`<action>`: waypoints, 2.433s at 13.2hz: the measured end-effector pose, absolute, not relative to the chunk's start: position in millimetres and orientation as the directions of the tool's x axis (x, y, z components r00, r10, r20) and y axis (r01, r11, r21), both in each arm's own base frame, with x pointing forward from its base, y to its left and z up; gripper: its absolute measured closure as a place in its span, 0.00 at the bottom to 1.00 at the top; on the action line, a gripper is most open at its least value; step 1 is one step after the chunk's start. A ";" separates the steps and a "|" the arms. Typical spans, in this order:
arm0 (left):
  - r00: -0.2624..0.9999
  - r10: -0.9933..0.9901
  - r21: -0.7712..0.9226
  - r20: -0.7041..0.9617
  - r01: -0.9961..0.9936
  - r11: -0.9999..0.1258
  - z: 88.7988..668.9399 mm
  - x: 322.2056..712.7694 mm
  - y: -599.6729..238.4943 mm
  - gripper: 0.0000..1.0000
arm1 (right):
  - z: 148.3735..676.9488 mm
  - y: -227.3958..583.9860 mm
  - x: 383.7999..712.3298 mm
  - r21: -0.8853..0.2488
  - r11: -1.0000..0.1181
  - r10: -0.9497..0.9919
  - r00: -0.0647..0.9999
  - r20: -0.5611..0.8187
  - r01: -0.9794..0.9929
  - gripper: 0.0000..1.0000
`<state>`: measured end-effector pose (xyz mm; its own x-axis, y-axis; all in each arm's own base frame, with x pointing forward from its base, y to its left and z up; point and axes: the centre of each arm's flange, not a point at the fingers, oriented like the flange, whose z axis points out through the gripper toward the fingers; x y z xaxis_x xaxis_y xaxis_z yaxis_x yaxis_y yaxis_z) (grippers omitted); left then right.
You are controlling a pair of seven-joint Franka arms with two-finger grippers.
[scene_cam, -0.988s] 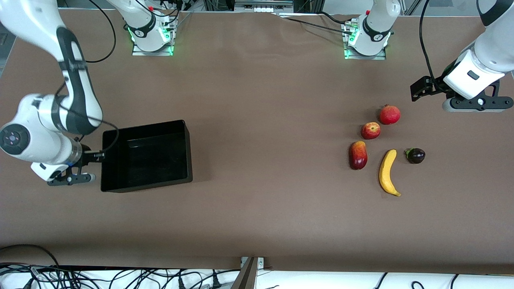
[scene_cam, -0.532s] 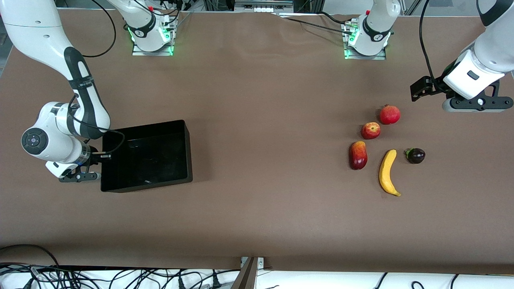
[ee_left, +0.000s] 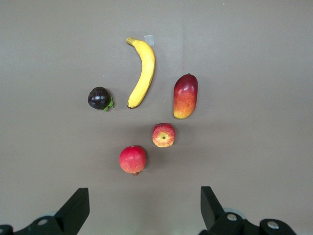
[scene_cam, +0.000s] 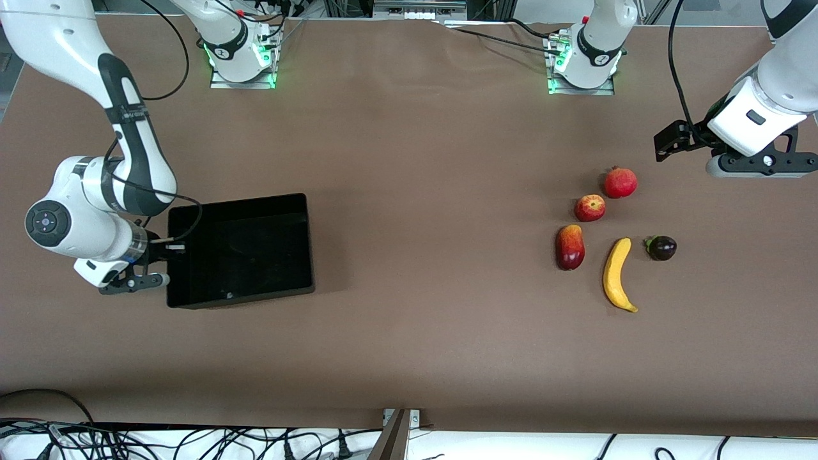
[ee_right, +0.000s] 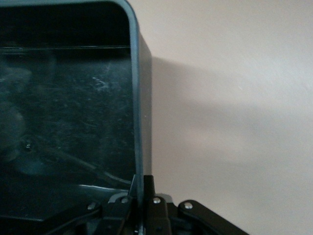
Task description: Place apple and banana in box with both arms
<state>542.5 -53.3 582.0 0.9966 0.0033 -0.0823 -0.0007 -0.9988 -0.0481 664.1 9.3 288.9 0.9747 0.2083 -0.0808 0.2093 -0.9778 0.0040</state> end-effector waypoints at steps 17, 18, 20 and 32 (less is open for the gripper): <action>0.996 0.002 -0.048 -0.086 -0.002 -0.999 581.3 543.7 -54.2 0.00 | 245.6 472.5 570.2 -0.153 -0.984 -0.082 0.996 -0.044 -0.087 0.95; 0.996 0.002 -0.048 -0.087 -0.002 -0.999 581.1 543.7 -54.2 0.00 | 235.8 475.3 569.2 -0.156 -0.984 -0.081 0.996 -0.037 -0.086 0.95; 0.996 0.002 -0.048 -0.086 -0.002 -0.999 581.3 543.9 -54.2 0.00 | 237.3 479.4 571.9 -0.171 -0.982 -0.081 0.997 -0.016 -0.082 0.78; 0.994 -0.002 -0.048 -0.111 -0.008 -0.999 572.0 548.1 -56.5 0.00 | 596.3 156.2 612.9 -0.126 -0.987 -0.097 0.995 -0.008 -0.097 0.00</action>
<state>548.1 -56.5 572.0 0.9938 -0.0022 -0.1108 -0.0076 -0.9988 -0.0479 612.9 156.2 596.3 0.9953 -0.0965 -0.0085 -0.0968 -0.9873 -0.1261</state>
